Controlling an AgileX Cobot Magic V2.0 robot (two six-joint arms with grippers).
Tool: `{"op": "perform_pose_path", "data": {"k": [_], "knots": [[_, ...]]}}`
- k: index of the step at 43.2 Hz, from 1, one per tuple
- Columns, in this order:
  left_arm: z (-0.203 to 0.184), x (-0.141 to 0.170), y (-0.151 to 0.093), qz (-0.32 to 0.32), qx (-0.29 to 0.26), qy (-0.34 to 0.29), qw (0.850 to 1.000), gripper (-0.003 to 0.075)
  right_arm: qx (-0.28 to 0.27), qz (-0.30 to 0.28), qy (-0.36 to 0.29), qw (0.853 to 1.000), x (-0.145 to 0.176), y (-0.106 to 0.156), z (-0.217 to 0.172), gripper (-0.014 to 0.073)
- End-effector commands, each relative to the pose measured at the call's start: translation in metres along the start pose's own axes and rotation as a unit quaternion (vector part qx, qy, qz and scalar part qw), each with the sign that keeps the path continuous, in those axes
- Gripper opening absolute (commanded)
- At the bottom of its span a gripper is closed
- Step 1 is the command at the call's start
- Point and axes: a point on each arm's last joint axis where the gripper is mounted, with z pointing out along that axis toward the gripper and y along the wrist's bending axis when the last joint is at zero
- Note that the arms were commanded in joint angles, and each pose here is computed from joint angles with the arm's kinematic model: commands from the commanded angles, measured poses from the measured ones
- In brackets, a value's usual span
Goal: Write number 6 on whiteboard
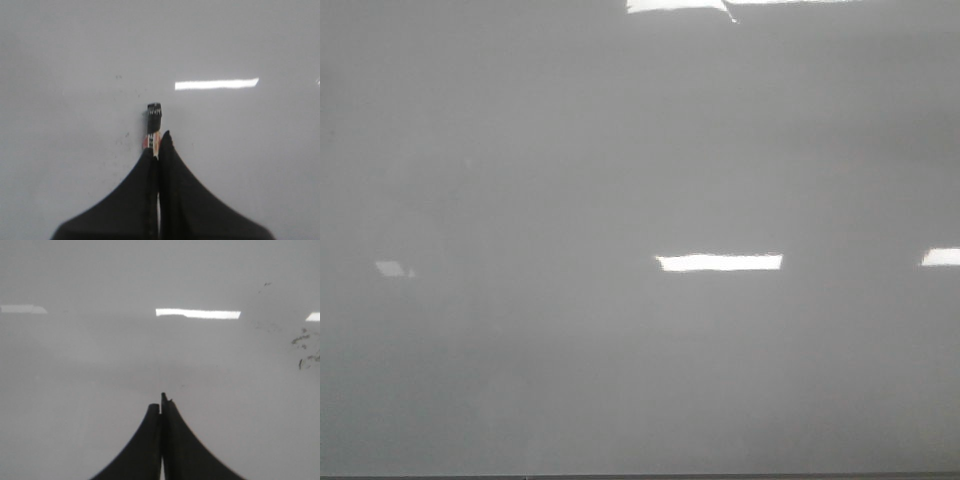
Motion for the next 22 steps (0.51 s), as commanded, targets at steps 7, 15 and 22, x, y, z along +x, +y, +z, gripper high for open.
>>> {"op": "perform_pose_path", "data": {"k": [7,15,22], "knots": [[0.017,-0.008,-0.001,-0.012,0.005,0.019,1.0,-0.002,0.003,0.004,0.033,0.999,-0.003,-0.001,0.024,-0.0066],[0.03,-0.007,-0.001,-0.013,0.005,0.035,0.999,-0.002,-0.028,-0.009,0.078,0.997,0.004,0.006,0.028,-0.0064],[0.037,-0.006,-0.001,-0.013,0.006,0.05,0.999,-0.002,-0.046,-0.029,0.096,0.994,0.008,0.011,0.027,-0.0027]]}}
